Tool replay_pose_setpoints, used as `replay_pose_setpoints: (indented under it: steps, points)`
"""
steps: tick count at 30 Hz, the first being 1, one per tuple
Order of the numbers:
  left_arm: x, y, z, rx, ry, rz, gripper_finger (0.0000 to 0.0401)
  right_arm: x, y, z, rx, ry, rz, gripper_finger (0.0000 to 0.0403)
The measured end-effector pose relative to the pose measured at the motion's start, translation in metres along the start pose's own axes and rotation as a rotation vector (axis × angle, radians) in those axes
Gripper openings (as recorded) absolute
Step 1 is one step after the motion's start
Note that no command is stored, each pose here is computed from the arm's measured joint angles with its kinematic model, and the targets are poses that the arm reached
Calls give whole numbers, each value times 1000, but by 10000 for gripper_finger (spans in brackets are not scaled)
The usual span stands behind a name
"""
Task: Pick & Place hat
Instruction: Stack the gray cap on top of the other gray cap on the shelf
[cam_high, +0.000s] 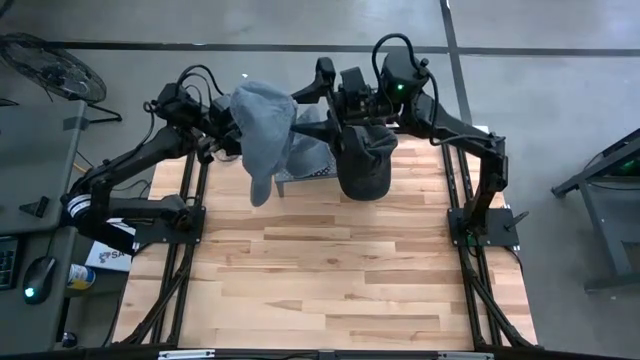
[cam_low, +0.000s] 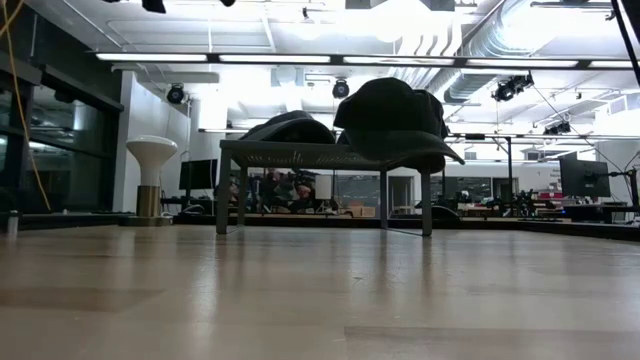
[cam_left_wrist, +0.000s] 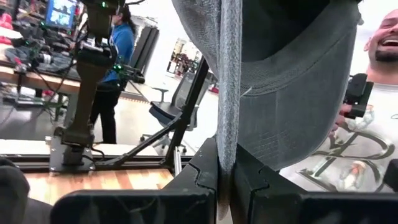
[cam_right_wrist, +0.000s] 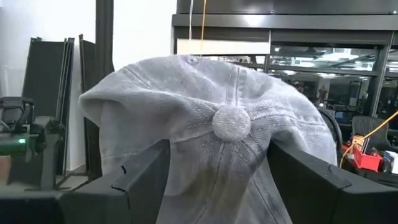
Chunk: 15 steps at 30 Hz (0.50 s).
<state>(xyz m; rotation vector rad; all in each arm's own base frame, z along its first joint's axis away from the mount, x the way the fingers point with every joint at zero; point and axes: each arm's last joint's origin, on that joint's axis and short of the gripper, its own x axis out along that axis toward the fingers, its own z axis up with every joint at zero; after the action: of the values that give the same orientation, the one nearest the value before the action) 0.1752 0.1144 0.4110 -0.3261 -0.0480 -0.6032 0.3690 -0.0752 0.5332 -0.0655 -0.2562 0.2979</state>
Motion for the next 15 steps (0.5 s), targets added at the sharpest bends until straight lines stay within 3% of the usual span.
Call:
replay_pose_setpoints:
  steps: [7,15]
  points:
    - [1,2,-1,-7,-4,3,5,2,1,-2,-14,8,5,244]
    - [1,2,-1,-16,-6,7,5,2,2,-1,-18,2,31,154]
